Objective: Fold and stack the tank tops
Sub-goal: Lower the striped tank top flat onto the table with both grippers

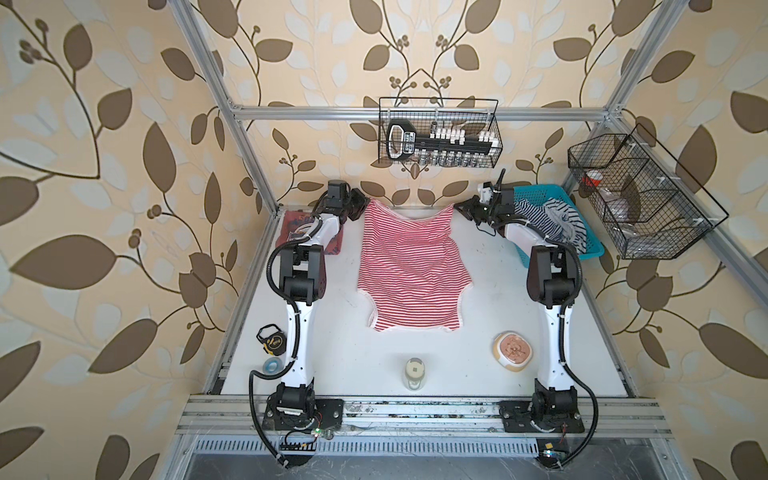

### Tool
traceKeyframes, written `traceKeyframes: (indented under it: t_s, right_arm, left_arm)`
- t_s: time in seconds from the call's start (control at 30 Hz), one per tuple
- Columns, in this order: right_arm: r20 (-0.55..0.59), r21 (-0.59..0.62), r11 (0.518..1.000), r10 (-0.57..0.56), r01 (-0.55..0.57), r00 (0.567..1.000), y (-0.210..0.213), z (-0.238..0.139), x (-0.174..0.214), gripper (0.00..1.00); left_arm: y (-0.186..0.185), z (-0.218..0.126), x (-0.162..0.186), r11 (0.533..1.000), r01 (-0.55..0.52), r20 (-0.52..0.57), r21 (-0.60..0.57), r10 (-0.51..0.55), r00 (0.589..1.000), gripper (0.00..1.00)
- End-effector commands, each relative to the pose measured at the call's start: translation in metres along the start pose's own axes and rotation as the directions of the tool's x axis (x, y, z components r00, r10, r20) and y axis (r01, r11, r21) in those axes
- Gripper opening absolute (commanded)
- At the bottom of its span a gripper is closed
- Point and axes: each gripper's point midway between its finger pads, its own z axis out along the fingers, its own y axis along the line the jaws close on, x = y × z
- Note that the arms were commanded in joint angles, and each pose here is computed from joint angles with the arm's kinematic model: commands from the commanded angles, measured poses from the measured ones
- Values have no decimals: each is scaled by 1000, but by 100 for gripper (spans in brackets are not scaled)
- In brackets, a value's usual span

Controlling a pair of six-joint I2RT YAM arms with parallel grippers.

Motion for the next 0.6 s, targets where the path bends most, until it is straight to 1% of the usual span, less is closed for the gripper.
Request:
traceKeyframes:
  t_s: [0.0,0.07,0.13,0.2,0.23,0.3,0.37,0.5,0.57]
  right_arm:
    - [61,-85,996,42,-37,997,17,8,-22,5]
    - [75,-122,991,65,-55,995,20,13,-28,9]
    - [85,-154,985,90,-76,992,21,17,-31,10]
    - [93,-178,980,106,-88,990,21,19,-34,12]
    - [98,-190,978,110,-90,989,23,19,-36,16]
    - [100,-199,975,116,-94,988,23,20,-36,24]
    - [91,-211,973,113,-92,989,25,18,-34,28]
    - [84,-237,969,96,-74,992,35,5,-25,32]
    - [78,-240,969,78,-57,994,42,-6,-19,33]
  left_arm:
    - [-35,-4,-23,992,27,47,126,-33,998,0]
    - [-32,-1,-28,989,44,65,138,-54,996,1]
    - [-30,1,-32,989,50,83,140,-62,995,7]
    - [-30,2,-36,989,48,99,143,-62,993,23]
    - [-30,2,-38,988,45,109,150,-62,992,32]
    - [-32,3,-41,985,45,118,164,-65,991,39]
    - [-35,2,-47,982,48,132,182,-73,989,49]
    - [-51,-7,-56,972,45,148,232,-81,986,53]
    - [-68,-21,-60,968,25,154,250,-65,986,54]
